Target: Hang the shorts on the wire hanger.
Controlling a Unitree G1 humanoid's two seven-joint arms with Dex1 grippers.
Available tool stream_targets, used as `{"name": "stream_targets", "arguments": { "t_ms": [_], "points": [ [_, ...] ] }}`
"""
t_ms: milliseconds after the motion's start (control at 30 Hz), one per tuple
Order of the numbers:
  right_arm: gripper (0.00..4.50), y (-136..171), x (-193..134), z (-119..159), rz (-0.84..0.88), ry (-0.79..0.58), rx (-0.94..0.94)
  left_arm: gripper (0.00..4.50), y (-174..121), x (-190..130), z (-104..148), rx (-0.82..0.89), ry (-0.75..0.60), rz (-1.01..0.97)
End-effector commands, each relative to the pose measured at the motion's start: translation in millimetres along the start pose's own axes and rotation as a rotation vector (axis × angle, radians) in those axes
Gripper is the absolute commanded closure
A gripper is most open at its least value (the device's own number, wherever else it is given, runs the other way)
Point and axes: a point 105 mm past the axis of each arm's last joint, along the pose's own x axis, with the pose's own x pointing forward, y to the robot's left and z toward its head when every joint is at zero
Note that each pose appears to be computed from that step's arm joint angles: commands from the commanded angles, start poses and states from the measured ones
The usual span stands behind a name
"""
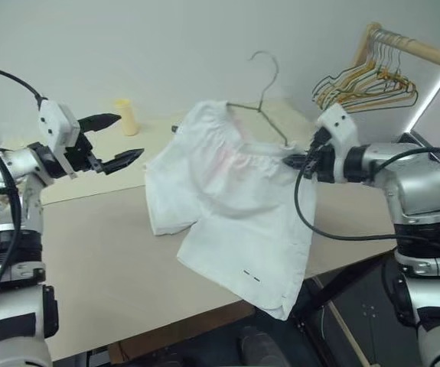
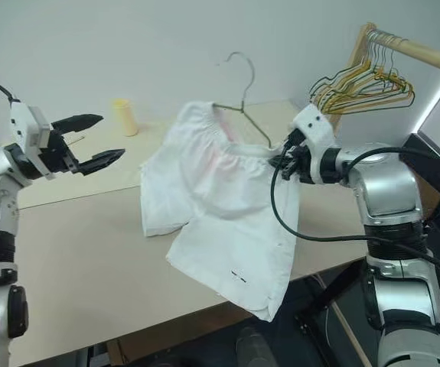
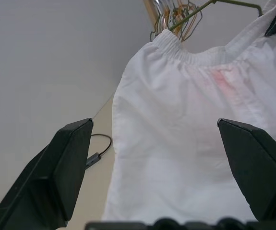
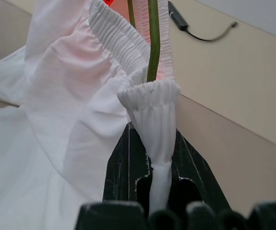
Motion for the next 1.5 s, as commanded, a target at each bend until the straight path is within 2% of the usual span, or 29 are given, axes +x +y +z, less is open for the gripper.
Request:
{"name": "stream_targets", "arguments": {
  "t_ms": [33,100,300,467,667,867,1000,1133,1367,1500],
  "points": [
    [4.46,-21.2,-20.7,-1.4,-0.165,0.028,0.095,0.0,-6.0,5.9,15.4,-0.01,-0.081,0.004],
    [4.46,-33.8,-25.9,-13.6,-0.253,0.073,0.225,0.0,-17.9,11.2,19.7,-0.042,-0.122,-0.036],
    [4.46,-63.8,-43.5,-46.3,-0.609,0.232,0.373,0.0,-44.2,16.3,40.8,-0.11,-0.248,-0.168],
    [4.46,-83.1,-60.2,-45.1,-0.878,0.29,0.423,0.0,-50.1,13.3,56.5,-0.171,-0.372,-0.214],
    [4.46,-103.4,-78.8,-31.3,-1.138,0.225,0.452,0.0,-41.1,12.7,69.1,-0.202,-0.486,-0.135],
    [4.46,-118.6,-89.6,-13.8,-1.264,0.123,0.48,0.0,-37.4,6.5,73.2,-0.22,-0.536,-0.067],
    [4.46,-135.6,-100.9,-0.2,-1.309,-0.001,0.603,0.0,-39.6,4.2,69.8,-0.218,-0.516,-0.056],
    [4.46,-151.5,-105.4,7.2,-1.311,-0.063,0.705,0.0,-42.3,6.1,67.2,-0.217,-0.502,-0.059],
    [4.46,-172.1,-105.7,-5.6,-1.326,-0.032,0.815,0.0,-44.4,7.8,66.1,-0.208,-0.488,-0.066],
    [4.46,-175.3,-102.3,-17.7,-1.28,0.009,0.895,0.0,-44.4,6.3,66.7,-0.205,-0.488,-0.066]
  ]
}}
